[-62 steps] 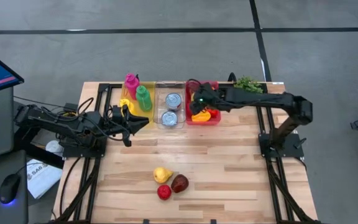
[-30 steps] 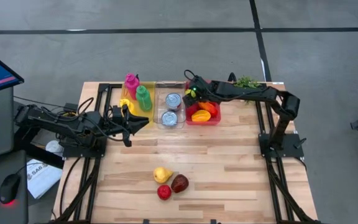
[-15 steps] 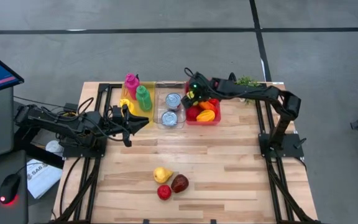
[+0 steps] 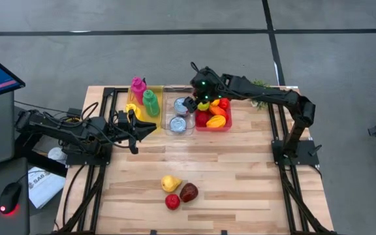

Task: Pick & Place Food Item
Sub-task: Put the right red apple into the pink bin

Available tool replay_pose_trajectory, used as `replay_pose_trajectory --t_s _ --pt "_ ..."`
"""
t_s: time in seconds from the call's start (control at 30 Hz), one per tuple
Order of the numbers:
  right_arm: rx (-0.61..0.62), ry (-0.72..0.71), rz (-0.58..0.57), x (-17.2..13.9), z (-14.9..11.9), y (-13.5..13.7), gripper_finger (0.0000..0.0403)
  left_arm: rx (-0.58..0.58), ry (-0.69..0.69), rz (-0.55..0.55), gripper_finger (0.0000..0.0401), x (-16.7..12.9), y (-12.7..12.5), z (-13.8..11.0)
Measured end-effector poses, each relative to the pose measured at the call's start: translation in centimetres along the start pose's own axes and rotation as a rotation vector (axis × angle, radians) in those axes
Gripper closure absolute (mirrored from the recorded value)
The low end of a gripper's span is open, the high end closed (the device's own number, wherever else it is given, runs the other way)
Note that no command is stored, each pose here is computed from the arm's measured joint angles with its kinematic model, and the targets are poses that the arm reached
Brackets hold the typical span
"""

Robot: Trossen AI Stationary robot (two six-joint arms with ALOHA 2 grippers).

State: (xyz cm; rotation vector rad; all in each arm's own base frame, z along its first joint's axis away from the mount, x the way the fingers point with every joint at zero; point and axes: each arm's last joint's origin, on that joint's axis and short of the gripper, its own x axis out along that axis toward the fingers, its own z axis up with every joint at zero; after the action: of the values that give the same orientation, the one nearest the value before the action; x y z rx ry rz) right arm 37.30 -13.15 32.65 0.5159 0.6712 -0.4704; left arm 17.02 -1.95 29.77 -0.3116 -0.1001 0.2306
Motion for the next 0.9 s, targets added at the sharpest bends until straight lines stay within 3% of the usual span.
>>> replay_pose_trajectory --t_s 0.4,0.9 --pt "-0.029 0.049 0.006 -2.7 0.8 2.0 0.0031 0.000 0.000 0.000 0.0348 0.0 0.0 0.0" --pt "0.013 0.262 -0.010 -3.4 -3.3 5.8 0.0042 0.001 0.002 0.000 0.0348 0.0 0.0 0.0"
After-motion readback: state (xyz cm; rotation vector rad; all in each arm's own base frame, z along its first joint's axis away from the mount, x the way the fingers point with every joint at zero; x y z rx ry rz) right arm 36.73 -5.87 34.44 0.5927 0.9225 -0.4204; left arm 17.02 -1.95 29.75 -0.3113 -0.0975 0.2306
